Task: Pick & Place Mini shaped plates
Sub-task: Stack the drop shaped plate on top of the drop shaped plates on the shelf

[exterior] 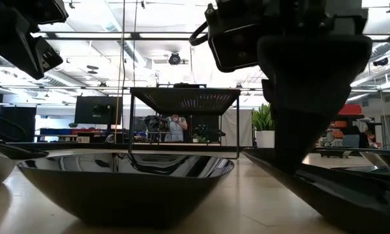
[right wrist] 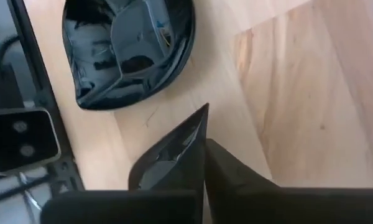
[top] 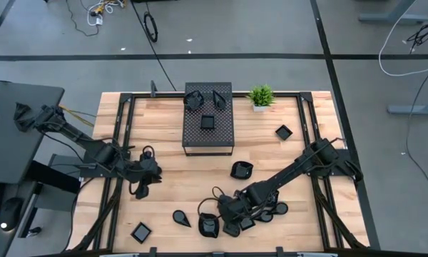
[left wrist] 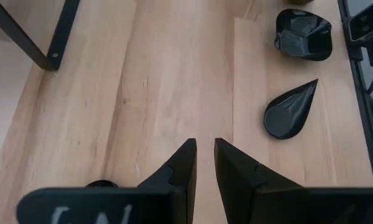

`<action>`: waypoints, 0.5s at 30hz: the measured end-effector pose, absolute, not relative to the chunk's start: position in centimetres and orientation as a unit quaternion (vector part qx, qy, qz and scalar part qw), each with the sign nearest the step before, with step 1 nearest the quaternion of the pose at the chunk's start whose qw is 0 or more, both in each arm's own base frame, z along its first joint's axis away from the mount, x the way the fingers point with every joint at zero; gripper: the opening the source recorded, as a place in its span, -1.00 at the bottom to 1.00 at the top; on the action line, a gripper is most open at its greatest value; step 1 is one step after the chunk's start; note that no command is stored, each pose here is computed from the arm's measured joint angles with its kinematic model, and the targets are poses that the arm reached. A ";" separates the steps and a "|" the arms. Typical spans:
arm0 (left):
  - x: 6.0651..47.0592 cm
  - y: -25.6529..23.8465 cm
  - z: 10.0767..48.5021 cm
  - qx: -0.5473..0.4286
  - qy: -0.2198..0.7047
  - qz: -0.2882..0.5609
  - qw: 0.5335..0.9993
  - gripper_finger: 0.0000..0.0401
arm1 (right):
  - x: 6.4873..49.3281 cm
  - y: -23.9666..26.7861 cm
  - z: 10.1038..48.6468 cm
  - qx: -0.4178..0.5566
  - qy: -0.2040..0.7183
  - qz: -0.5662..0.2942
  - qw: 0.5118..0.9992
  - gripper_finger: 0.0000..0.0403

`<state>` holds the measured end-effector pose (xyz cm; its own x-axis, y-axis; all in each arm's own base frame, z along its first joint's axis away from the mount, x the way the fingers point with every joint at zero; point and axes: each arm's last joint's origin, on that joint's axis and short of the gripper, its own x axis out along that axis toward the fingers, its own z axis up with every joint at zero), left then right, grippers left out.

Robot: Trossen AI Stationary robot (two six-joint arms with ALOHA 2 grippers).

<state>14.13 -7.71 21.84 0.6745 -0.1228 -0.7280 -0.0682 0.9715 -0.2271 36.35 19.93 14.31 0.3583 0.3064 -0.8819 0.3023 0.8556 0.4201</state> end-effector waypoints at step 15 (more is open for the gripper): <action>14.3 -7.5 22.0 -0.089 0.378 0.016 0.922 -0.70 | 36.3 17.9 20.0 0.390 0.504 -0.034 0.770 -0.99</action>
